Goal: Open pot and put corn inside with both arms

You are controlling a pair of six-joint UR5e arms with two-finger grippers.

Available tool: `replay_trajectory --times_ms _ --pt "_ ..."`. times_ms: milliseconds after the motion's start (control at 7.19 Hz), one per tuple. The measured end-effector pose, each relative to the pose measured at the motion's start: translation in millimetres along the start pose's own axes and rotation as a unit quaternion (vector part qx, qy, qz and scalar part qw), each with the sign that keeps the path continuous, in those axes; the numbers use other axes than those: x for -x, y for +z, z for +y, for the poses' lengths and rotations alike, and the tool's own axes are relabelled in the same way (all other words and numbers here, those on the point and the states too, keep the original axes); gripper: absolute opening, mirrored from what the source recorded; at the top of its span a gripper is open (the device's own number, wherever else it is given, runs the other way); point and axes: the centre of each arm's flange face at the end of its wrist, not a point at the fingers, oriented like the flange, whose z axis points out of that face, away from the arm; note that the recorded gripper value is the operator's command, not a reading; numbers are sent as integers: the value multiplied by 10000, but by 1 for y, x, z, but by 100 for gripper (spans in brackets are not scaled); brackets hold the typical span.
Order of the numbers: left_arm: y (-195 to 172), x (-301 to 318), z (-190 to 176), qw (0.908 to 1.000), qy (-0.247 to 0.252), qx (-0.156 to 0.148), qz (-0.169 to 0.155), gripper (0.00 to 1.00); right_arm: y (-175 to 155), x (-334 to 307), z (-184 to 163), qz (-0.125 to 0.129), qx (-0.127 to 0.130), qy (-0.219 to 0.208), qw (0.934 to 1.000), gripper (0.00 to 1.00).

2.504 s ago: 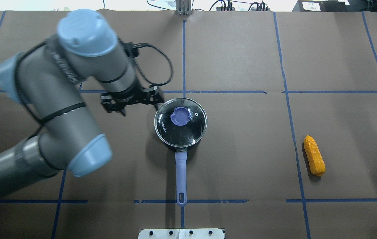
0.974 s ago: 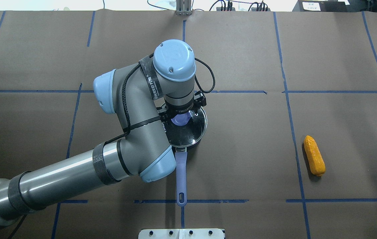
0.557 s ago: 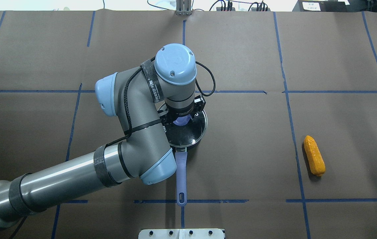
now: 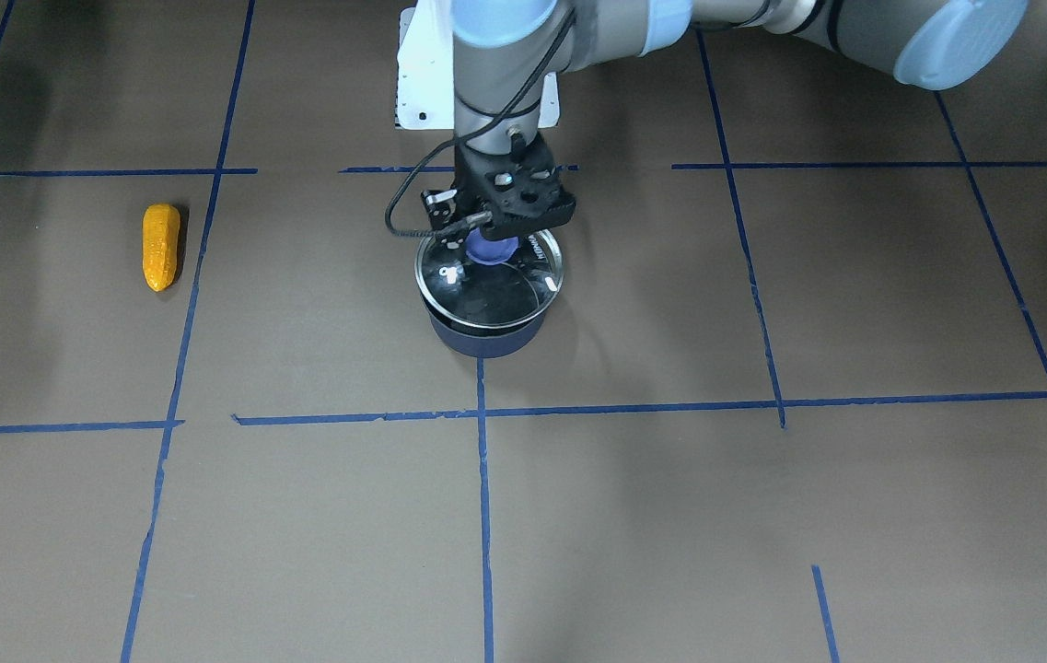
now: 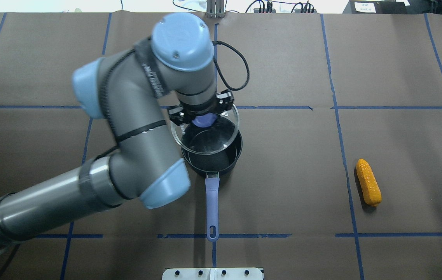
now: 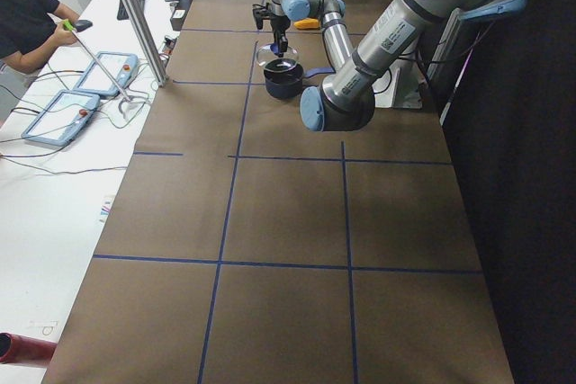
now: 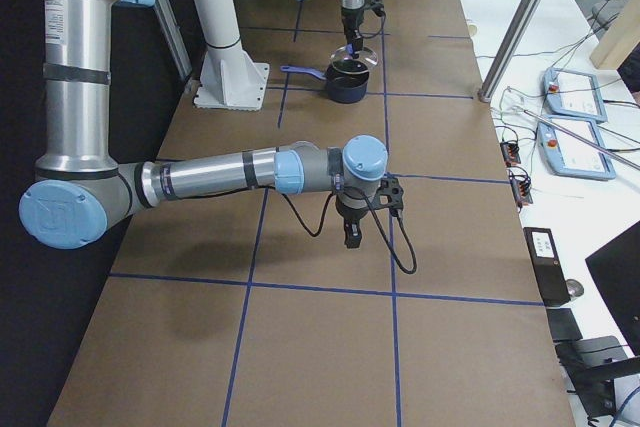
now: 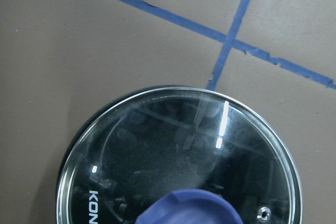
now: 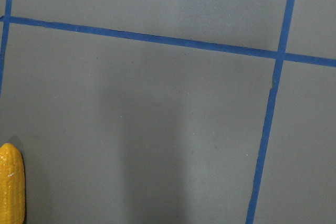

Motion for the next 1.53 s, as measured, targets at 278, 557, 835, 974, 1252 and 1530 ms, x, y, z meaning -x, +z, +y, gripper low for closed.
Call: replay_trajectory --times_ms 278,557,835,974,1252,1530 --pt "-4 102 -12 9972 730 -111 -148 0 4 5 -1 -8 45 -39 10000 100" --pt "29 188 -23 9930 1158 -136 -210 0 8 10 -2 -19 84 -85 9999 100" --pt "78 225 -31 9928 1159 74 -285 3 16 21 -5 -77 107 -257 9996 100" --pt "95 233 -32 9929 1113 239 -350 6 18 25 -6 -117 97 -326 9994 100" --pt "115 239 -32 9924 1026 535 -426 14 22 30 -6 -150 118 -397 9990 100" --pt "128 245 -32 9915 959 719 -503 49 24 35 -8 -166 130 -457 9987 100"
